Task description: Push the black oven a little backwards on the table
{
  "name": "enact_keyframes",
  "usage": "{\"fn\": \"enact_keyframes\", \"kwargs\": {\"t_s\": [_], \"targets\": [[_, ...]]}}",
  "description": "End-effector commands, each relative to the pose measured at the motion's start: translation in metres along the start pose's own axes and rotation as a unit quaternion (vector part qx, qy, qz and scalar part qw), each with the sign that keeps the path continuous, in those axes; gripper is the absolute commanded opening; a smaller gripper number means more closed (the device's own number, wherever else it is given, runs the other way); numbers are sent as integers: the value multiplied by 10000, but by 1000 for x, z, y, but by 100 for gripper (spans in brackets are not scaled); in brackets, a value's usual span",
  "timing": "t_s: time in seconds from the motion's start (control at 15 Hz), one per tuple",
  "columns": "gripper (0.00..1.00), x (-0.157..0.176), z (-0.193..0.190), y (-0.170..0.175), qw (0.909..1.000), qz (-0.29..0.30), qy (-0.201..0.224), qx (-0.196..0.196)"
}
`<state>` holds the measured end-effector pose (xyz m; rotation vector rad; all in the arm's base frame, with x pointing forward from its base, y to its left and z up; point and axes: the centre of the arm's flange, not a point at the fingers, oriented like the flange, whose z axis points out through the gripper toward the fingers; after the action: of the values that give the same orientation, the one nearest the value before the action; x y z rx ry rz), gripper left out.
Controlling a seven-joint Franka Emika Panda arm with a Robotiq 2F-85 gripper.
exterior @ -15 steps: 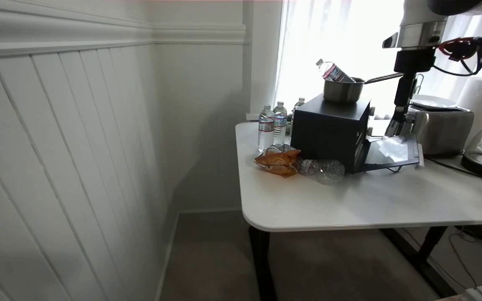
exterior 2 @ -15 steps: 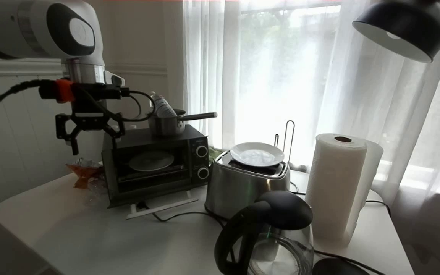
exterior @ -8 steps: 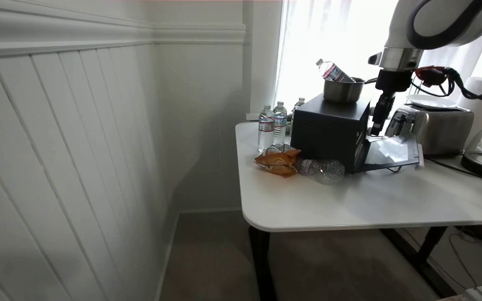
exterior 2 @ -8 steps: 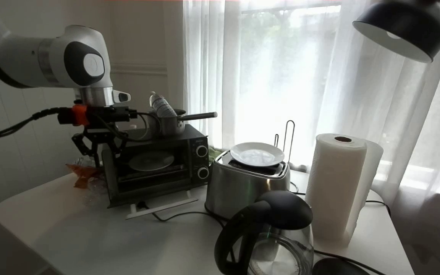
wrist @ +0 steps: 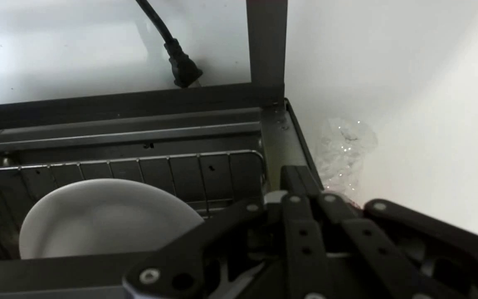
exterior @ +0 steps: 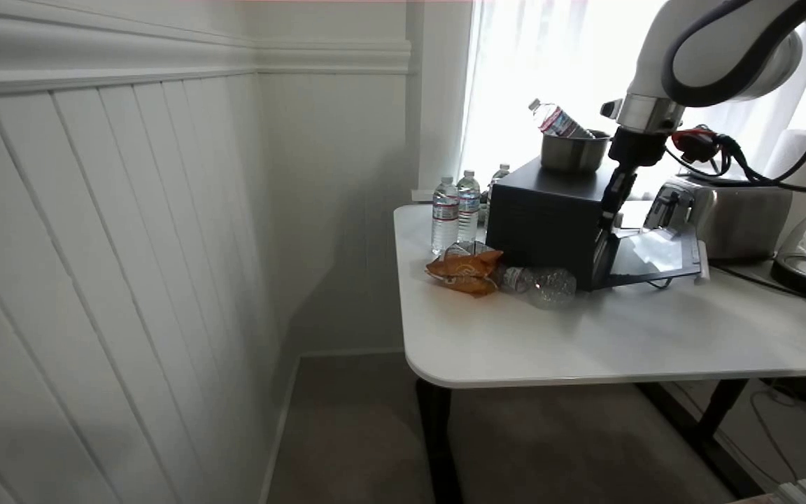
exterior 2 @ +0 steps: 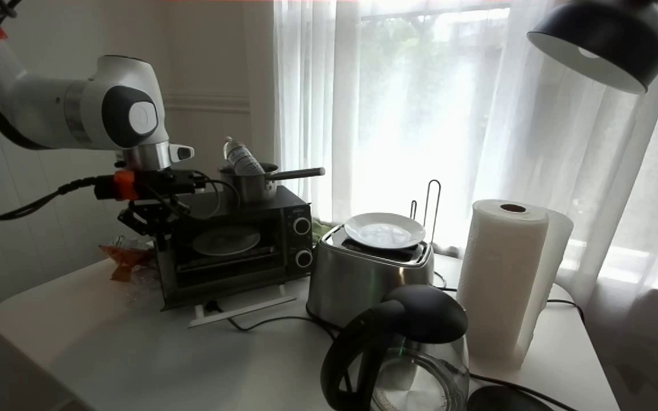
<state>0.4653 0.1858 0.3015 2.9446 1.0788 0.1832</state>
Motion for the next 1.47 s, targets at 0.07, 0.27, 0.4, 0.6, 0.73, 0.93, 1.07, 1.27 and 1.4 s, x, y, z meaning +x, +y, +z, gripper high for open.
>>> {"fn": "enact_keyframes", "kwargs": {"t_s": [0.07,0.27,0.4,0.6,0.73,0.93,1.07,1.27,1.4], "targets": [[0,9,2,0,9995,40,286,163],[0,9,5,-1,9986,63,418,319],[0,11,5,0,9975,80,583,398],[0,15,6,0,9960,42,748,487],[0,19,6,-1,9951,2,813,561],[0,26,7,-3,9944,-85,874,596],[0,31,9,-5,9936,-77,918,650],[0,39,11,-9,9925,-49,1003,691],[0,46,11,-13,9919,-9,1063,700]]}}
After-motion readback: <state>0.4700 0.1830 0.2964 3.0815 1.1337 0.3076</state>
